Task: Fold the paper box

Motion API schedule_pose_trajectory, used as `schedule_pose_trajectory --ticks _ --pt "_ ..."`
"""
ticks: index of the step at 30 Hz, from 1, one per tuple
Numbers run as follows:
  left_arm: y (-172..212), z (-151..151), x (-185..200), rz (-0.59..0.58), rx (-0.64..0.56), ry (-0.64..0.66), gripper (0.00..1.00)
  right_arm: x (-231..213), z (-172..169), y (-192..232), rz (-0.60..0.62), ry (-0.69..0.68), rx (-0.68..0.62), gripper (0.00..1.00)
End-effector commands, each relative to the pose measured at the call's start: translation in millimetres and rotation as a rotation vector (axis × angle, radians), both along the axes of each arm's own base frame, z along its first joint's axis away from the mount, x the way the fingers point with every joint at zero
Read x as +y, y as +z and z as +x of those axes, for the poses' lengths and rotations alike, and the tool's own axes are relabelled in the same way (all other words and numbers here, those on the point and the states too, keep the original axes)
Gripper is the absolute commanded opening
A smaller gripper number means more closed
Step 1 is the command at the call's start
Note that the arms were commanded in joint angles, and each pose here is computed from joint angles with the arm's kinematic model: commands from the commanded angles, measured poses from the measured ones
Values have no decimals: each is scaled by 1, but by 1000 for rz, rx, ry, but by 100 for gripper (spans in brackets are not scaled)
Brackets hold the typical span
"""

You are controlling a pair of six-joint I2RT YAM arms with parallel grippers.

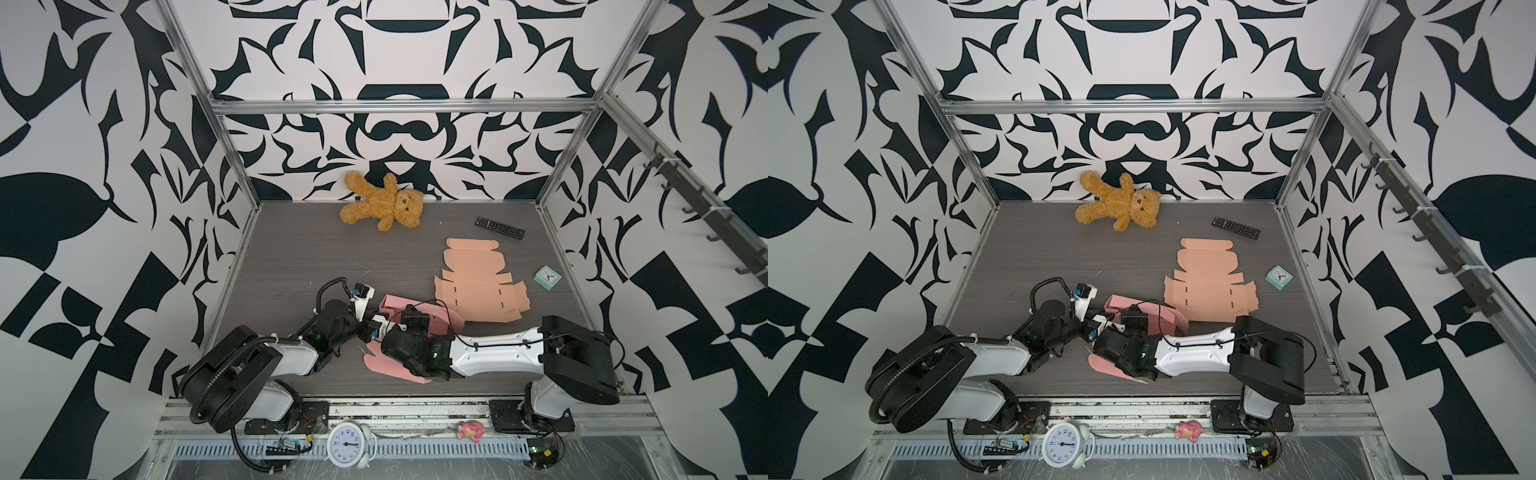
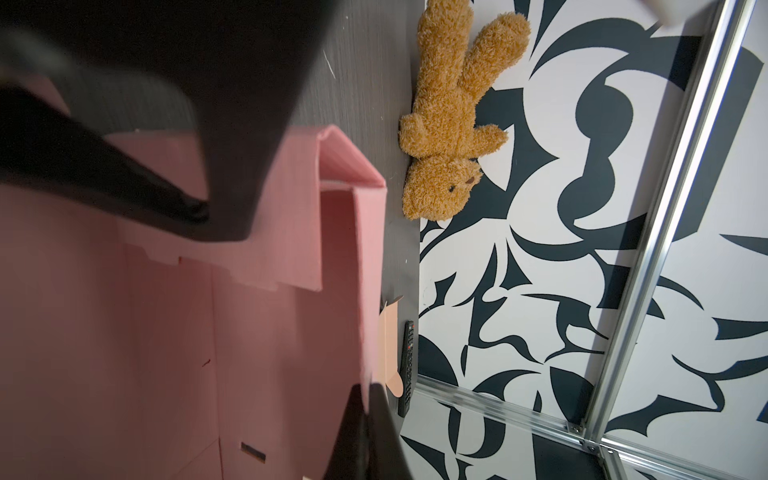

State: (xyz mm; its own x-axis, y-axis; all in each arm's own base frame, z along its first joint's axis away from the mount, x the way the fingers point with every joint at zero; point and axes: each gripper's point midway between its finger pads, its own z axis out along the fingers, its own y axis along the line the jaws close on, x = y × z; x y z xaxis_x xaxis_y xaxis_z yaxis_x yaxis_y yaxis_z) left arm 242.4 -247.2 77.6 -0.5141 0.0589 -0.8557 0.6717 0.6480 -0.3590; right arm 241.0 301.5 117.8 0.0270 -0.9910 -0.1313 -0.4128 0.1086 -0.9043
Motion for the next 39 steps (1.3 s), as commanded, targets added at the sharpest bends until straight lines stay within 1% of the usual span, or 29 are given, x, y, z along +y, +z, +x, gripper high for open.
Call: schedule_pose_trajectory --ticks 1,6,9,13,19,24,28,33,39 --pt "22 4 -4 -30 -93 28 45 15 -4 6 67 -5 -2 0" --pt "26 9 -5 -51 -108 49 42 23 -14 5 127 11 33 0" --pt "26 10 -9 -63 -114 40 41 24 -19 8 196 16 78 0" --pt "26 9 -13 -73 -110 19 40 22 -22 7 235 17 108 0" --pt "30 14 -23 -96 -141 -7 40 22 -18 1 241 17 122 0" --pt "29 22 -27 -78 -157 -8 39 20 -8 7 282 17 147 0" --pt "31 30 -23 -63 -183 36 35 20 -5 8 293 18 164 0" --pt "33 34 -19 -50 -190 65 32 20 -3 1 251 3 166 0" --pt "20 34 -7 7 -184 126 30 19 -2 0 257 -21 162 0"
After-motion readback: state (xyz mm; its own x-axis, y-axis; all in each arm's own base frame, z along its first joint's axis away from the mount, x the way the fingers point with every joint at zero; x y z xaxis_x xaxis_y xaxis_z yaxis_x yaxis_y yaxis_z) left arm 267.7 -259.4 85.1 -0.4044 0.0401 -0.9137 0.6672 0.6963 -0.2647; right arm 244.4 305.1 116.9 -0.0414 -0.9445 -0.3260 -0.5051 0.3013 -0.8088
